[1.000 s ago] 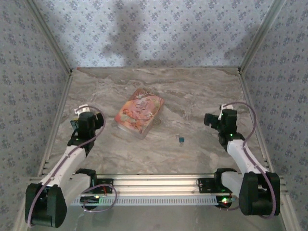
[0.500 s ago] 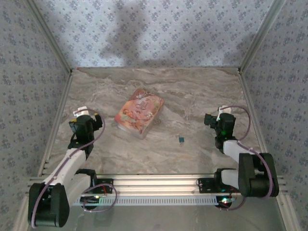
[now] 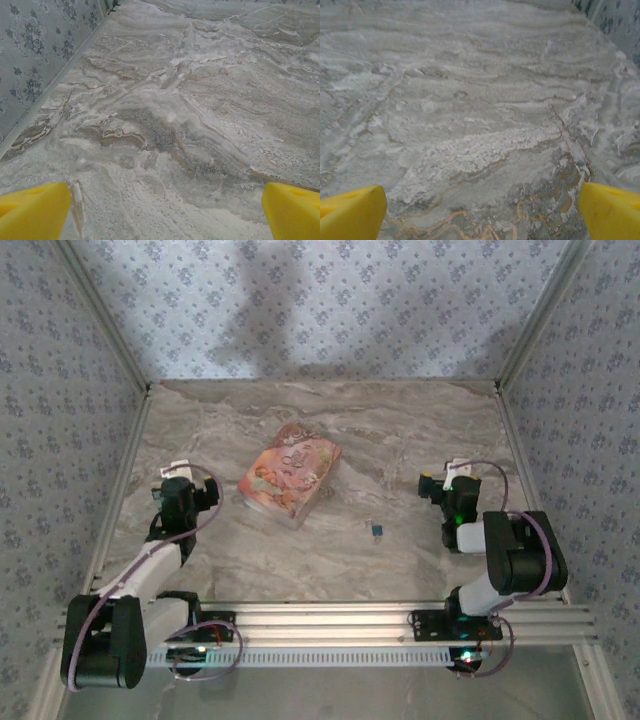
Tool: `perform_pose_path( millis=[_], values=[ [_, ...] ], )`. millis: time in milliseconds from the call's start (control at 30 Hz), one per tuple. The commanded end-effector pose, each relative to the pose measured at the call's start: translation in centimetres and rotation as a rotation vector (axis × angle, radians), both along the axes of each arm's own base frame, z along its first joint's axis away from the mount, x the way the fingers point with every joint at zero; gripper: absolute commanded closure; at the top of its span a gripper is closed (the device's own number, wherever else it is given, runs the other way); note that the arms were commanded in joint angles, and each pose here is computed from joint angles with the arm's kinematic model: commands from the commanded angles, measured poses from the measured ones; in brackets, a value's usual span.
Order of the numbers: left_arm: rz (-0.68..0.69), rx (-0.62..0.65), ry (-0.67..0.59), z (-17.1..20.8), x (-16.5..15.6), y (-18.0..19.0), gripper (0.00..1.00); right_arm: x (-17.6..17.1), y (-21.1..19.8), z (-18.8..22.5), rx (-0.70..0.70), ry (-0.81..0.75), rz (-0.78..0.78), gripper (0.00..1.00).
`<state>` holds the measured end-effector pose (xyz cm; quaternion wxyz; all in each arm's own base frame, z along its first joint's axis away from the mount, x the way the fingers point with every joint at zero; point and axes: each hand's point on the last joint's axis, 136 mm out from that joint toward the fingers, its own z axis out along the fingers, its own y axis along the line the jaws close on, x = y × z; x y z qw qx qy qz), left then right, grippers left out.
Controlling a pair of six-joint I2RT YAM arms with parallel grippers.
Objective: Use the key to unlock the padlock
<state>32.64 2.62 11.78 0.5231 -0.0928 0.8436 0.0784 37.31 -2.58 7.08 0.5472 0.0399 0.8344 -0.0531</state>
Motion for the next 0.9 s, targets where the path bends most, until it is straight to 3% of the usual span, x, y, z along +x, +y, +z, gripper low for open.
perform_pose_path(
  millis=[0, 533, 867],
  values=[
    [-0.027, 0.002, -0.024, 0.0, 0.5, -0.1, 0.02, 1.5, -0.5, 1.4, -0.004, -0.021, -0.017, 0.0],
    [-0.089, -0.008, -0.062, -0.2, 1.9, -0.9, 0.02, 1.5, -0.4, 1.5, -0.008, -0.026, -0.015, 0.0],
    [-0.184, 0.014, -0.172, 0.8, 3.7, -2.3, 0.02, 1.5, -0.4, 1.5, -0.008, -0.025, -0.014, 0.0]
  ],
)
